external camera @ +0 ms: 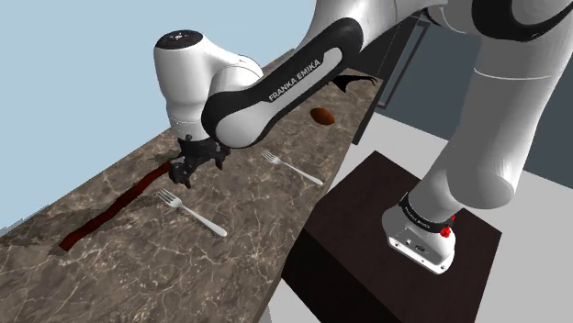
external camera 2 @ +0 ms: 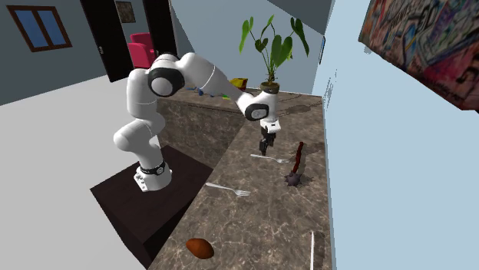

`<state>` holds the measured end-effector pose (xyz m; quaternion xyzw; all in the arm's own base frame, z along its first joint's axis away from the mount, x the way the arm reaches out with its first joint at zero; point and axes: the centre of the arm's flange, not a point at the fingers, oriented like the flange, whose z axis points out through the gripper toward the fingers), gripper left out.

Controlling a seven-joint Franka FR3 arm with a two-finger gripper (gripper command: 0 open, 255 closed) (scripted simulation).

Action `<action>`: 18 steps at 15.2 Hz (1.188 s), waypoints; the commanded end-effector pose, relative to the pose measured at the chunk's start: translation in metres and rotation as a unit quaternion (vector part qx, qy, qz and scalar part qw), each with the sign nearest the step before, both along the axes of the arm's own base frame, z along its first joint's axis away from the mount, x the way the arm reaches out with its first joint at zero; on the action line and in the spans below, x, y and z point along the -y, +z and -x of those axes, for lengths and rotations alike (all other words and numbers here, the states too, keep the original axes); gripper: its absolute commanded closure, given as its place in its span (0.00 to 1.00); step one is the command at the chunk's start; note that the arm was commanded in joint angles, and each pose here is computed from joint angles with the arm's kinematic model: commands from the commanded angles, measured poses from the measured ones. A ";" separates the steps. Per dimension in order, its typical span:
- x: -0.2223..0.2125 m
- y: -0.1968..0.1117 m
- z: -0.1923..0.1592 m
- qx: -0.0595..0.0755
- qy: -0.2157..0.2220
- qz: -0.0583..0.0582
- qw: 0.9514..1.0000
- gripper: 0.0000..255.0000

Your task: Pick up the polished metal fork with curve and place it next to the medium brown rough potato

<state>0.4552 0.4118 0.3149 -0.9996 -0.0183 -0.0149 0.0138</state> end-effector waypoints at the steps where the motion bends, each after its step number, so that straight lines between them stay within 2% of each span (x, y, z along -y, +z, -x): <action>1: -0.020 -0.014 -0.010 0.002 0.000 0.002 1.000 0.00; 7: -0.079 -0.059 -0.035 0.006 0.002 0.004 1.000 0.00; 14: -0.079 -0.096 -0.037 0.006 0.002 0.004 1.000 0.00; 18: -0.079 -0.099 -0.037 0.006 0.002 0.004 1.000 0.00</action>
